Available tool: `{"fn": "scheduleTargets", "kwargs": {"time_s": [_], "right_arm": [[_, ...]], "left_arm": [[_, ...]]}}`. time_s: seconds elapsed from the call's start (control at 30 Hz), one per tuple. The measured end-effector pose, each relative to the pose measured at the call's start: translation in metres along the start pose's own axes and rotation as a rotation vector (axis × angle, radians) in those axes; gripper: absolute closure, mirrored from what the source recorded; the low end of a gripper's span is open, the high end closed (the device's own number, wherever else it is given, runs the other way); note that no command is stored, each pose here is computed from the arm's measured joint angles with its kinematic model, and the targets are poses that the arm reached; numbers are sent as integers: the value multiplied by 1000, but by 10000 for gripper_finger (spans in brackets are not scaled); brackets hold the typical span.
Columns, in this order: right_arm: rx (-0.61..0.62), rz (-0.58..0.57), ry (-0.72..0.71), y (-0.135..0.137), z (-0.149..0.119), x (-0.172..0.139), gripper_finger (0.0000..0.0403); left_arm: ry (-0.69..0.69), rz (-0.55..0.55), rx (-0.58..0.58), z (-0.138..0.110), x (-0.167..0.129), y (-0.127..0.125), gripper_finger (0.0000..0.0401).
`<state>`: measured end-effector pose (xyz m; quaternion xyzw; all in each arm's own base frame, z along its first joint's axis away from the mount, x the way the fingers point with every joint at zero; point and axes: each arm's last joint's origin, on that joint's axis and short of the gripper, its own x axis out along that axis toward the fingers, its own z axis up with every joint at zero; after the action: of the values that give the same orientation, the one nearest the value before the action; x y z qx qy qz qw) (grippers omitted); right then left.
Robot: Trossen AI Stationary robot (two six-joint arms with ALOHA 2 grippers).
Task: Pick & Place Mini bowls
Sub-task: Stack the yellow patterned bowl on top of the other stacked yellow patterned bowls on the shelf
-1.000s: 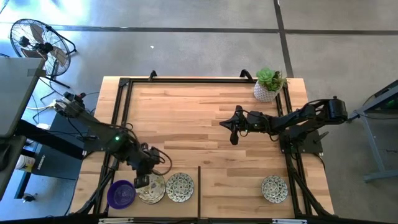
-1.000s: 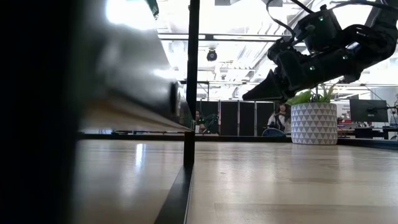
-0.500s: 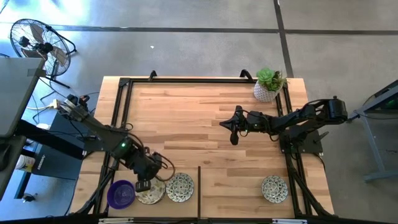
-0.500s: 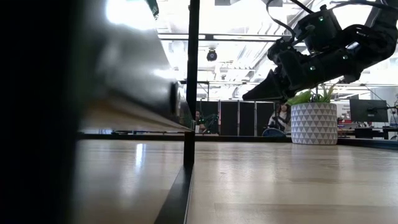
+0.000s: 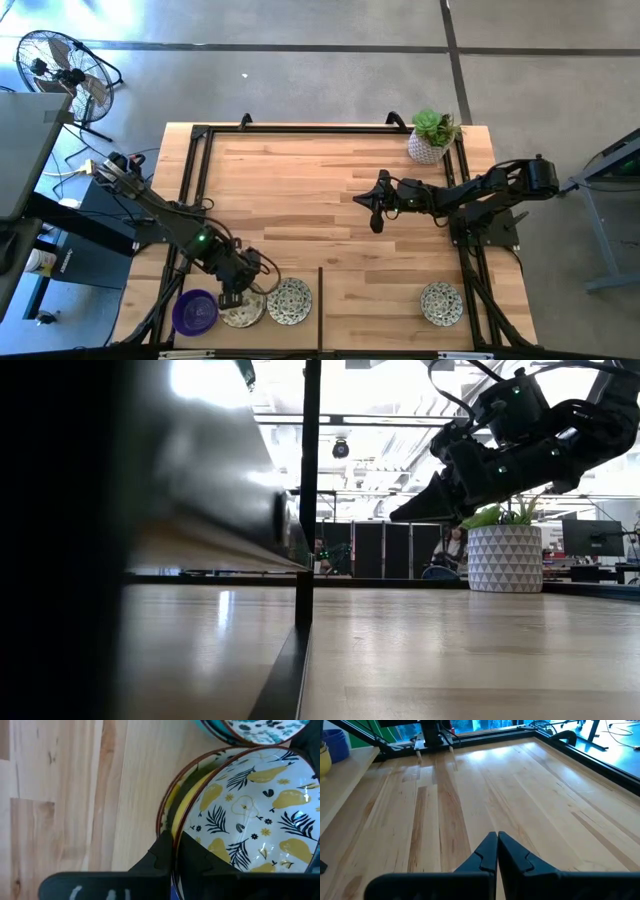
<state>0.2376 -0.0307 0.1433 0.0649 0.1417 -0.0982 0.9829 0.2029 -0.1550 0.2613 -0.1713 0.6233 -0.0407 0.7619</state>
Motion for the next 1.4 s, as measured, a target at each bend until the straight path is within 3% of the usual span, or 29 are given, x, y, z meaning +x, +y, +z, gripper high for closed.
{"fn": "scheduleTargets", "kwargs": {"time_s": [0.3, 0.67, 0.83, 1.03, 1.4], "right_arm": [[0, 0, 0, 0, 0, 0, 402], [0, -1, 0, 0, 0, 0, 402], [0, -1, 0, 0, 0, 0, 401], [0, -1, 0, 0, 0, 0, 402], [0, -1, 0, 0, 0, 0, 401]], "left_arm": [[0, -12, 3, -1, 5, 1, 386], [2, -20, 0, 0, 1, -1, 273], [-9, -11, 4, 3, -15, -5, 249], [-9, -17, 11, 4, -18, -6, 267], [-20, -11, 39, 1, -14, -2, 372]]}}
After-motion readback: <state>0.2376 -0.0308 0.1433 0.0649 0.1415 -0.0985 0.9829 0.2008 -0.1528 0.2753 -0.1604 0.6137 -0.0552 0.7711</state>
